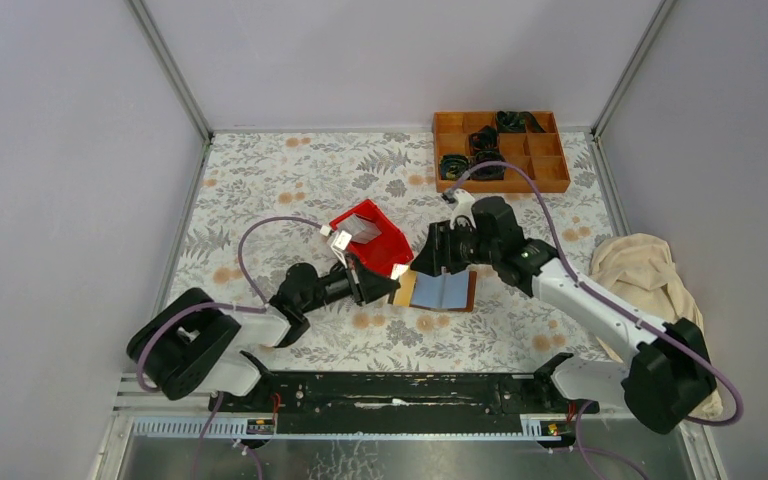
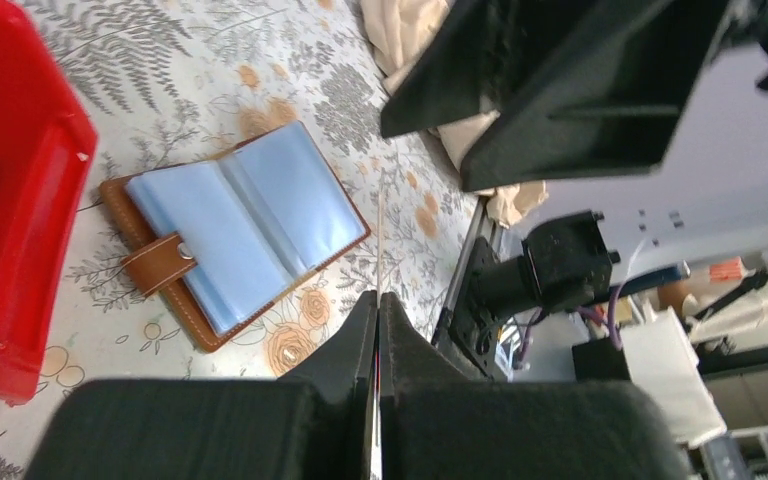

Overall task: Put the credit cards into the card holder
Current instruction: Pick up the credit card from the storage box.

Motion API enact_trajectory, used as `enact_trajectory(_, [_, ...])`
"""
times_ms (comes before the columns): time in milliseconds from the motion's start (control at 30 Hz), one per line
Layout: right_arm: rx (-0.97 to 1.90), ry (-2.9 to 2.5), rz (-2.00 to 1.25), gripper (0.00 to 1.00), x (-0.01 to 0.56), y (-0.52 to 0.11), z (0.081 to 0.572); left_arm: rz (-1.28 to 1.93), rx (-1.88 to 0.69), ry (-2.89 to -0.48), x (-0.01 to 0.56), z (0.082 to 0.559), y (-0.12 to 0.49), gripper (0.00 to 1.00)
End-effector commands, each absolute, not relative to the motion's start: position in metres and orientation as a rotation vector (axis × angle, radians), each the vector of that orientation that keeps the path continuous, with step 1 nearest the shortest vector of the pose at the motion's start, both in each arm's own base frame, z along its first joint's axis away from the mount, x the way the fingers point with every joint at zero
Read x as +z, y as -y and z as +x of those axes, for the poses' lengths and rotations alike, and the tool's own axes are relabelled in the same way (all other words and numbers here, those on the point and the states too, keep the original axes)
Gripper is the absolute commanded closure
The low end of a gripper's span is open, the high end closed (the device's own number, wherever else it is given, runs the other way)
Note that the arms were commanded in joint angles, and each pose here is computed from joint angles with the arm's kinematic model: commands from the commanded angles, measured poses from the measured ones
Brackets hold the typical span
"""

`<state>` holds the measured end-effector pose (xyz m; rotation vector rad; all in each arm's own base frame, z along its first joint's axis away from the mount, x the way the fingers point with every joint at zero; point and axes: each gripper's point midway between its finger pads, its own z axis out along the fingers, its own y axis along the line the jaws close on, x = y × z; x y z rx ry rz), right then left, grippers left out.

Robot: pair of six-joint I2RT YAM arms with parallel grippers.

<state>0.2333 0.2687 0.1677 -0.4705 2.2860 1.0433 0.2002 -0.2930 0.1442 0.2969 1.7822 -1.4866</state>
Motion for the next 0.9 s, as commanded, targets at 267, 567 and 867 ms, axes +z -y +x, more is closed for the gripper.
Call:
enact_trajectory(267, [1.009, -2.143, -0.178, 0.39, 0.151, -0.248, 0.244, 0.024, -1.688, -1.660, 0.163, 0.217, 0.302, 1.00])
enact_trajectory(567, [1.148, -2.100, -0.107, 0.43, 0.141, -0.257, 0.237, 0.014, -1.681, -1.692, 0.152, 0.218, 0.315, 1.00])
enact_trajectory(867, [1.322, -2.076, -0.056, 0.55, 0.134, -0.268, 0.223, 0.005, -1.698, -1.706, 0.148, 0.219, 0.329, 1.00])
